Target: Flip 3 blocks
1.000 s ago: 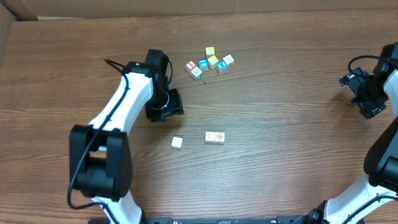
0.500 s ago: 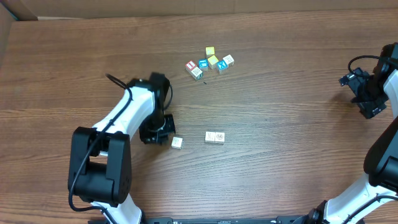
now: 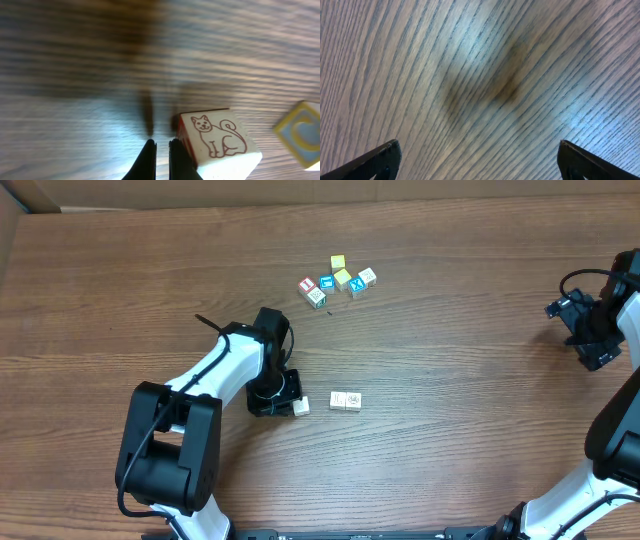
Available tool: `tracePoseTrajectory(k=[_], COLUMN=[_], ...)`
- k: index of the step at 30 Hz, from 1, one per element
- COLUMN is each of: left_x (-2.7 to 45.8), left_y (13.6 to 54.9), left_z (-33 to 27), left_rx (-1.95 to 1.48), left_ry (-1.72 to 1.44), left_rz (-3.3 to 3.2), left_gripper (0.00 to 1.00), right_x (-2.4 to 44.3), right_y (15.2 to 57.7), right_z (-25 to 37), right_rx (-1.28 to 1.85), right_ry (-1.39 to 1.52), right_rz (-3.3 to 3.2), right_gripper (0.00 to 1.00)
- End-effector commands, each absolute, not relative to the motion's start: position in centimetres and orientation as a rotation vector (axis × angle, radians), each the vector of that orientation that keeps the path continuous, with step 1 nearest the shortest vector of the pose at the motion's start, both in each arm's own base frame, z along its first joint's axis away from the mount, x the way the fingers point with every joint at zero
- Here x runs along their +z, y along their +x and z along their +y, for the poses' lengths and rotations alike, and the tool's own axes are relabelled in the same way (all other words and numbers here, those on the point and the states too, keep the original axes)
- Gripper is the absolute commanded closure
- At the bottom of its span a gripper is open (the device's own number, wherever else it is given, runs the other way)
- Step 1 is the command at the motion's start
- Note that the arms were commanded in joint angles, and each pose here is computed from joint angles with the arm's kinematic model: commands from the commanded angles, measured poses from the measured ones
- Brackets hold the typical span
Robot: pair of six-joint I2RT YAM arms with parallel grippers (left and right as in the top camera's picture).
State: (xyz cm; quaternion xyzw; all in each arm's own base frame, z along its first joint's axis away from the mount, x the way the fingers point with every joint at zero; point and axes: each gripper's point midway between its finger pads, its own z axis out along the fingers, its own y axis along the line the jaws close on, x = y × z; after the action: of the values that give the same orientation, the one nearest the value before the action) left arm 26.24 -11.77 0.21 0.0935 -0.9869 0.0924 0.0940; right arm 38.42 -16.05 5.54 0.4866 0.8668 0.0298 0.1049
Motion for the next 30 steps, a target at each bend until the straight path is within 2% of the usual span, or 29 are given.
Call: tracePoseTrajectory(k=[1,19,30], left_x=[0.5,0.6,0.3], left_y=[26.4,28.3,26.5], left_z=[-12.8,-13.9,-12.2], left_rx=[0.338,0.433,0.275], left_ry=[0.292,0.366,0.362], left_rz=[-2.93,-2.974,-2.938], left_gripper=[0.96,0.95,0.96], right_x=[5.9,5.9,5.9], right_y=[38.8,38.8,38.8], right_z=[-16.4,-16.4,-16.4], right_rx=[0.075,0.075,0.075], right_ry=[1.424,1.424,1.424], right_rz=[2.543,2.543,2.543], right_gripper=[0.0,0.0,0.0])
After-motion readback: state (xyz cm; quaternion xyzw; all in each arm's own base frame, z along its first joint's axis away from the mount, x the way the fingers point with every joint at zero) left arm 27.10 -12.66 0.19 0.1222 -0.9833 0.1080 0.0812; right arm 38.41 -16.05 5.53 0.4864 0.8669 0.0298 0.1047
